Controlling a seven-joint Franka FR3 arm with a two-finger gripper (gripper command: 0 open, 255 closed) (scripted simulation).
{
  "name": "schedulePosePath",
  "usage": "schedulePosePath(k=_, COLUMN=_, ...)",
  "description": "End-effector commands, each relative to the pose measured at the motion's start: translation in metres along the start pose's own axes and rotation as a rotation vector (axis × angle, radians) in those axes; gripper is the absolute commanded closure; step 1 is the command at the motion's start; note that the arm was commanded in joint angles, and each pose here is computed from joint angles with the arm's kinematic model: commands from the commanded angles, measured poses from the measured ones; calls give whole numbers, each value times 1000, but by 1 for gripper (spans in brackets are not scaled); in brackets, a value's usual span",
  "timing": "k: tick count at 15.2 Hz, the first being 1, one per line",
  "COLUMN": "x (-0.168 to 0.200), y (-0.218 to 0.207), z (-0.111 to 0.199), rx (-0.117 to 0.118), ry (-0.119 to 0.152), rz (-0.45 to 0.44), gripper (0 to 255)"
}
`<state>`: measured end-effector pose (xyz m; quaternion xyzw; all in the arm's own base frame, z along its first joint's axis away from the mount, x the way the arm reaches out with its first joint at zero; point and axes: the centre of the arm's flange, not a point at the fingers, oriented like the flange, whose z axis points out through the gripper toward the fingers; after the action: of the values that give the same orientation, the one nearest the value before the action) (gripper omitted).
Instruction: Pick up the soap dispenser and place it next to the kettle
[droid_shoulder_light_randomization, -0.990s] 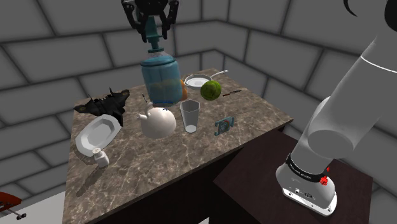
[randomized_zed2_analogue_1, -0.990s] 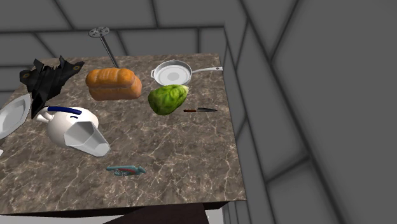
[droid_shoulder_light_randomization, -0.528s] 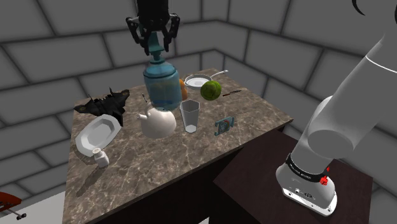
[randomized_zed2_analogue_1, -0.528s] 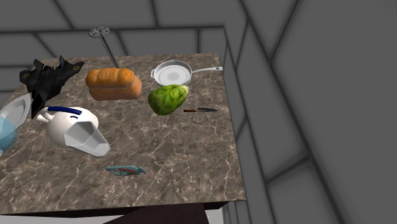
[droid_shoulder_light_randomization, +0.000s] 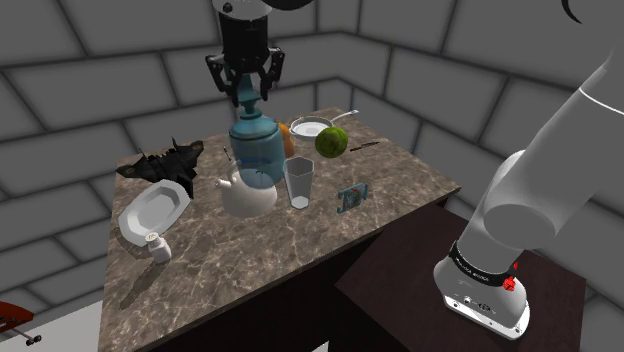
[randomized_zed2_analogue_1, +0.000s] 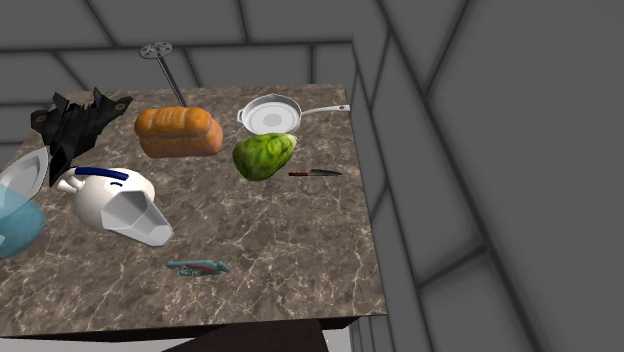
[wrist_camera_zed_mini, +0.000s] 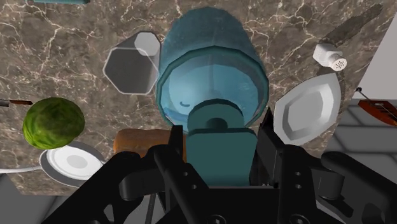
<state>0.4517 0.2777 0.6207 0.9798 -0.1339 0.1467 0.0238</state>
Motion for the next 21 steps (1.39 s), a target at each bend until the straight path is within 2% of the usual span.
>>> schedulePosePath(k=1, x=-4, y=0, z=10, rx=1, ry=1, rz=0, gripper=255)
schedulePosePath(k=21, x=-35, y=-1, z=110, rx=1, ry=1, rz=0, gripper=255)
